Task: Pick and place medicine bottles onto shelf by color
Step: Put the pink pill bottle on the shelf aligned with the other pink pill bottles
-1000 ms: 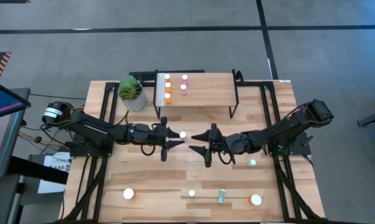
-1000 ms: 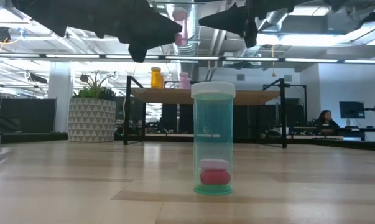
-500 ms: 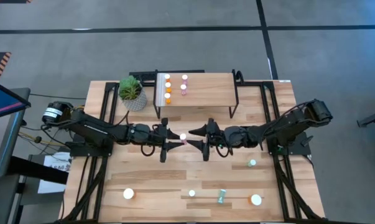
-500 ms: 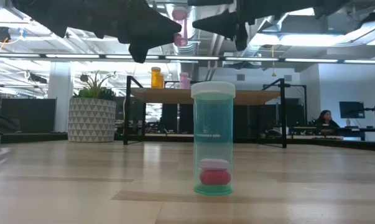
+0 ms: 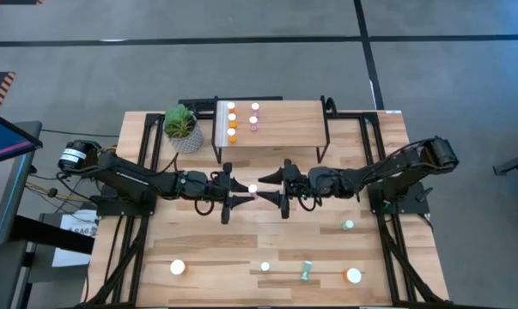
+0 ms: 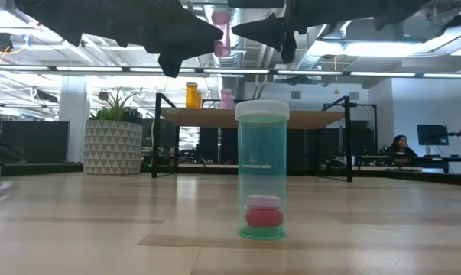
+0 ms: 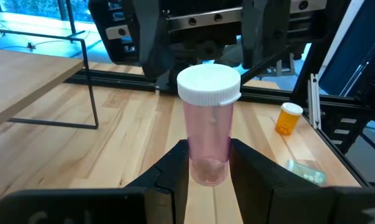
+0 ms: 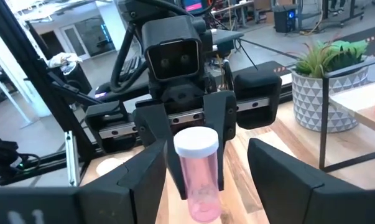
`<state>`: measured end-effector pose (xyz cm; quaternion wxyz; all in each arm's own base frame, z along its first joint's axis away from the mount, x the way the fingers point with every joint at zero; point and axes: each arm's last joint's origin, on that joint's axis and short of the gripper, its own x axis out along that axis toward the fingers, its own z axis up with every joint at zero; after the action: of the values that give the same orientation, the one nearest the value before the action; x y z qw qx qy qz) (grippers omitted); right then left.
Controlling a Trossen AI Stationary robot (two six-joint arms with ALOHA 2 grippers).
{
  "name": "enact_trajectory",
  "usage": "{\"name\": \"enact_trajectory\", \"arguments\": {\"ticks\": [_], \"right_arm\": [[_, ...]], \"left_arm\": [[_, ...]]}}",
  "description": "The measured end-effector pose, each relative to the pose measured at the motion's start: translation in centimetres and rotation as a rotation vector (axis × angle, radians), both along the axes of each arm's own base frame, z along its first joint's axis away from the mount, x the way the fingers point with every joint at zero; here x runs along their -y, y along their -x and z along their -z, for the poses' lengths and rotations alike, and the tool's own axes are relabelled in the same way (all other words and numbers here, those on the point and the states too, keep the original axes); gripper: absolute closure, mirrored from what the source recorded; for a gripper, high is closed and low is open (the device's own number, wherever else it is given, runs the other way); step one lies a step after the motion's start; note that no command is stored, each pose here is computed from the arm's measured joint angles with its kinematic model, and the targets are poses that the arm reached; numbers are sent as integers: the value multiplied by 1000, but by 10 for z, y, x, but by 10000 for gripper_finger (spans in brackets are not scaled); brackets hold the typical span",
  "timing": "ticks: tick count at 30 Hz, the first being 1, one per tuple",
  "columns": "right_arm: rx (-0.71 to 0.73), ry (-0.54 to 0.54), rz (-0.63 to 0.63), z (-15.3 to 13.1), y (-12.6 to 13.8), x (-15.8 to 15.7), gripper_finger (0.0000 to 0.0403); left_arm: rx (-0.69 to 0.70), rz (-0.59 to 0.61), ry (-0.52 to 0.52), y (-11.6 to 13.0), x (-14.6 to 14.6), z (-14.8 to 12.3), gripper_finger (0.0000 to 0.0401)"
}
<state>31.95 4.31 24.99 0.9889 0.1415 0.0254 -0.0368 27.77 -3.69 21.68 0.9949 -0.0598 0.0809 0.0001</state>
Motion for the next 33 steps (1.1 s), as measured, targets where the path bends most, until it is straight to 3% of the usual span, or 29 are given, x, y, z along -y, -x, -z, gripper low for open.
{"name": "enact_trajectory", "arguments": {"ticks": [10, 21, 33], "right_arm": [[4, 100, -22, -7, -5, -1, 131], [-58, 74, -80, -1, -29, 2, 131], [-59, 51, -113, 0, -33, 4, 133]], "left_arm": [[-1, 30, 4, 0, 1, 0, 312], [-5, 35, 5, 0, 1, 1, 312], [-9, 50, 7, 0, 1, 1, 312]]}}
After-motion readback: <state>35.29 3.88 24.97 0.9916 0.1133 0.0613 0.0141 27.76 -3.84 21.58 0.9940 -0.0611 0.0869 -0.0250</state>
